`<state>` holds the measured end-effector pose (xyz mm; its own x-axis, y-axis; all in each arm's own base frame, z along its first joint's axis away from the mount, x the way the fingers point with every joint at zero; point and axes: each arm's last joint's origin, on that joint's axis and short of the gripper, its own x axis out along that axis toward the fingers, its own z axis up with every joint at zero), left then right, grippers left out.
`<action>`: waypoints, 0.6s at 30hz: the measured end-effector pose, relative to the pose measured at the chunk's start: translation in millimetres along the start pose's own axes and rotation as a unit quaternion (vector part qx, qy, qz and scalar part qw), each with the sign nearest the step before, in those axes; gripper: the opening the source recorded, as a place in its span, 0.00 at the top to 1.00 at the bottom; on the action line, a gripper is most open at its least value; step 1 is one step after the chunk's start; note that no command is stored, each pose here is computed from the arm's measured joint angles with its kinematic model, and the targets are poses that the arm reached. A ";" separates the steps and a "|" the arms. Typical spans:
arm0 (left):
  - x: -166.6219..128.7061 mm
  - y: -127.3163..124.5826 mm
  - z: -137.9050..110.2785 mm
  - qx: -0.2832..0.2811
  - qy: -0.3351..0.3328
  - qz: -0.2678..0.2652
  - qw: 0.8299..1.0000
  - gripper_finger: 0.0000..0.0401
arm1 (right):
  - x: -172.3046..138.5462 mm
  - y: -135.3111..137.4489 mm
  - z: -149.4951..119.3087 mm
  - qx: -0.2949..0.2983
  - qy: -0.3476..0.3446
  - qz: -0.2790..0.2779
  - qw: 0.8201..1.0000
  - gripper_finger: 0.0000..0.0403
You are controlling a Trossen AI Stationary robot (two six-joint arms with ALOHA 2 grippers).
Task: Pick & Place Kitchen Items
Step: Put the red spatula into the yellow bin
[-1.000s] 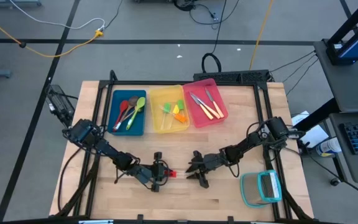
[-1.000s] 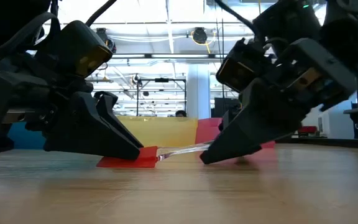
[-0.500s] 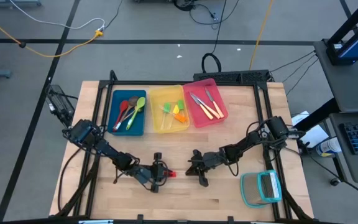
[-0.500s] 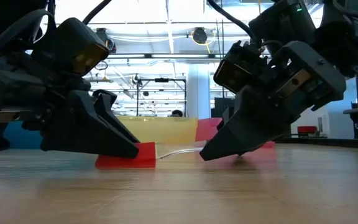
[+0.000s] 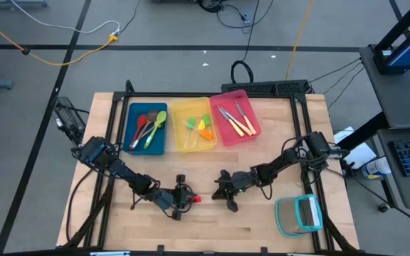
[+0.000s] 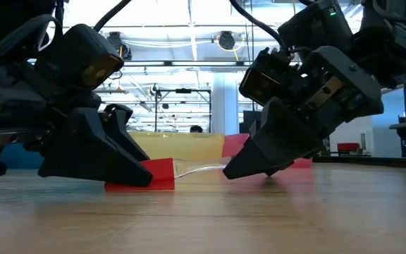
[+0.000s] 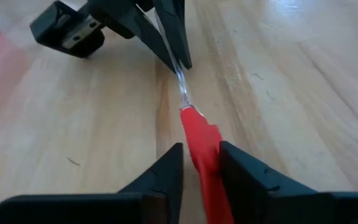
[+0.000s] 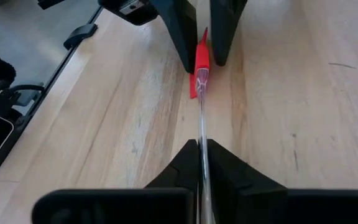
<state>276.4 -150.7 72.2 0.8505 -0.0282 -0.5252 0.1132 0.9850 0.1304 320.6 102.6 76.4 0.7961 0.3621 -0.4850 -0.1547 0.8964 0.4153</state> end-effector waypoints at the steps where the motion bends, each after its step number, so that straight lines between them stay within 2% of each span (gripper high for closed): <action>1: 0.1 0.4 0.1 0.002 0.000 0.001 1.000 0.71 | -0.1 -1.0 0.4 0.001 -0.001 -0.001 1.000 0.98; 6: -1.1 1.7 2.2 0.042 -0.005 0.022 0.999 0.55 | -2.6 -4.6 4.8 0.004 0.000 -0.004 1.000 0.98; 11: -11.6 10.0 15.0 0.124 0.002 0.061 0.990 0.41 | -12.5 -12.1 14.6 -0.004 0.011 -0.027 1.000 0.98; 18: -44.1 29.2 49.9 0.192 -0.003 0.114 0.975 0.32 | -30.1 -19.7 39.7 -0.029 -0.024 -0.064 0.997 0.98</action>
<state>267.9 -129.1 141.1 0.8793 0.1812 -0.4404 0.1042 0.8291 0.5493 322.9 63.8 113.3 0.8386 0.2323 -0.4928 -0.0821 0.9481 0.3073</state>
